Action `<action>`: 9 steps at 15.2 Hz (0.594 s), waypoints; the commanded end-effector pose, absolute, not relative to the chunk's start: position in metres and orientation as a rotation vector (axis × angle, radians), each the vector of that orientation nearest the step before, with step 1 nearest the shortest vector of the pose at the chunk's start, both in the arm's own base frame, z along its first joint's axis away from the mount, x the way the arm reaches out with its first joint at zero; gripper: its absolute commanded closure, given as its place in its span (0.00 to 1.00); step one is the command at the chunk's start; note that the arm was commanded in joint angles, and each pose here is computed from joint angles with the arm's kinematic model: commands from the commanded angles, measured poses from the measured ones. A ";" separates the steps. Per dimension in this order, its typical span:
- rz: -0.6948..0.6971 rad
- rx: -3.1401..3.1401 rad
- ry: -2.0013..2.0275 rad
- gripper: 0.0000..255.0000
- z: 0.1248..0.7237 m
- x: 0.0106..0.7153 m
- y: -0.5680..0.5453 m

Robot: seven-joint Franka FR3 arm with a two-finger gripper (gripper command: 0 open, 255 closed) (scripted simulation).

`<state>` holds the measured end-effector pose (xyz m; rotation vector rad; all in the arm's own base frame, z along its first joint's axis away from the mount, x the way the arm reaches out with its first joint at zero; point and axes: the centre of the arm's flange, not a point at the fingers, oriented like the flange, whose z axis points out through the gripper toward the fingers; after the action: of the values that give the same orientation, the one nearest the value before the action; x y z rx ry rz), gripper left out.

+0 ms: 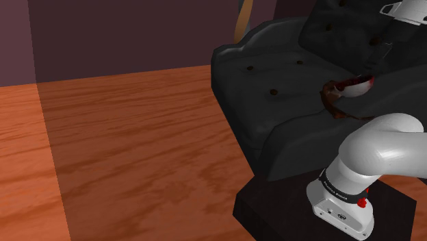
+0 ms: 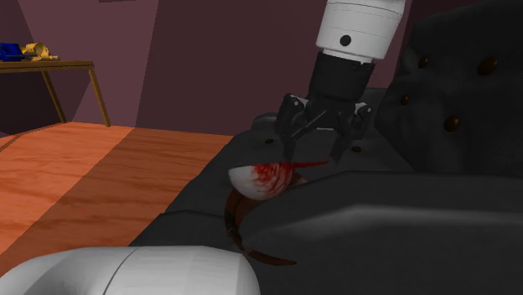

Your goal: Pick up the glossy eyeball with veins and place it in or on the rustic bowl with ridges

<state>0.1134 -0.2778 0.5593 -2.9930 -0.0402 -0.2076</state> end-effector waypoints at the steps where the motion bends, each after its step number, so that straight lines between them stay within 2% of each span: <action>1: -0.207 -2.993 -0.041 0.00 0.582 0.111 -0.281; 9: -0.207 -2.993 -0.041 0.00 0.592 0.109 -0.283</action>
<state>0.1093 -0.2828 0.5919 -2.9928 -0.0405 -0.2073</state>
